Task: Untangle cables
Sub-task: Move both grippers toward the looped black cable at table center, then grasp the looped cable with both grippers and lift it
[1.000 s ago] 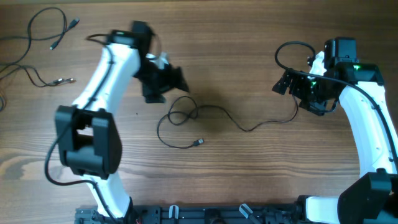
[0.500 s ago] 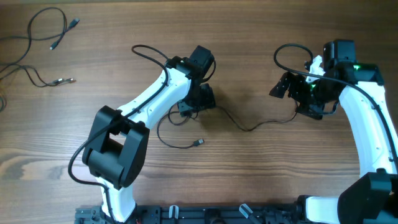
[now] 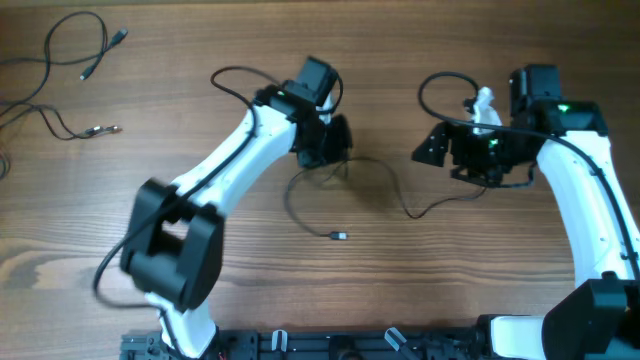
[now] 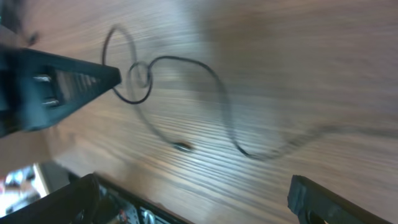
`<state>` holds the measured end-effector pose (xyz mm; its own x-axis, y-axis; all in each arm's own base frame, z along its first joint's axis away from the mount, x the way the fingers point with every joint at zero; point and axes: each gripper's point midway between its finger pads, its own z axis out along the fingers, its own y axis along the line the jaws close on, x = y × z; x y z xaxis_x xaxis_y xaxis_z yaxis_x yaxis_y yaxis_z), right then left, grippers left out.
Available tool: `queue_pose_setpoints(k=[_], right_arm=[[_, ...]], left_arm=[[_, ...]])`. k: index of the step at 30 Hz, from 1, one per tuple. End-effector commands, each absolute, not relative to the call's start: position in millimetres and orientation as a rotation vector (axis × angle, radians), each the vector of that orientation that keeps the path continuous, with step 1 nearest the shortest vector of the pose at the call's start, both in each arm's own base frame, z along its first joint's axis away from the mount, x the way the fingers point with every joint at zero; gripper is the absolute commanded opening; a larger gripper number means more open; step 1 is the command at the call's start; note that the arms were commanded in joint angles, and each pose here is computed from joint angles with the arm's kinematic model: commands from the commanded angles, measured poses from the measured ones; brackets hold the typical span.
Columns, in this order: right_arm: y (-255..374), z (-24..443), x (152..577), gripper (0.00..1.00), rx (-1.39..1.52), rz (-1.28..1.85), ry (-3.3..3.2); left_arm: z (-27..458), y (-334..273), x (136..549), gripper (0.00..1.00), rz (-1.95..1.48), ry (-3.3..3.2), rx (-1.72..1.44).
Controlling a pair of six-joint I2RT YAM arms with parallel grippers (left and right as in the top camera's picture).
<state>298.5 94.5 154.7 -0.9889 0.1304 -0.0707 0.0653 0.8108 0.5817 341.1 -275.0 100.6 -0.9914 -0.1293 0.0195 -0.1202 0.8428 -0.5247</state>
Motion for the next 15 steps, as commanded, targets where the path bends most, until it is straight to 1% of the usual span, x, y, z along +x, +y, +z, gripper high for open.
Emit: queue_pose_setpoints(k=[1,2,4,8,10,12,13,15], right_arm=[[128.8,162.9,300.6,1.00,-0.007,1.096,2.818],[133.7,164.1,304.4,1.00,0.022,1.103,2.811],[143.9,169.2,314.7,1.00,0.058,1.131,2.770],[163.8,189.4,321.9,1.00,-0.022,1.299,2.654],[172.2,201.2,321.4,1.00,-0.057,1.402,2.598],[176.8,208.3,318.9,1.00,-0.078,1.470,2.569],[178.1,210.5,318.6,1.00,-0.086,1.487,2.558],[181.9,217.6,318.2,1.00,-0.112,1.541,2.521]], left_arm=[[250.5,-313.6,317.6,0.04,-1.368,2.609,0.272],[270.1,-309.8,311.4,0.04,-1.372,2.558,0.292],[294.4,-303.5,300.5,0.04,-1.387,2.501,0.316],[317.5,-301.9,283.0,0.04,-1.459,2.449,0.371],[317.2,-302.0,280.8,0.04,-1.469,2.457,0.373],[305.8,-294.4,287.6,0.04,-1.380,2.509,0.290],[296.1,-285.9,295.4,0.04,-1.295,2.550,0.194],[274.4,-260.6,308.9,0.04,-1.121,2.648,-0.103]])
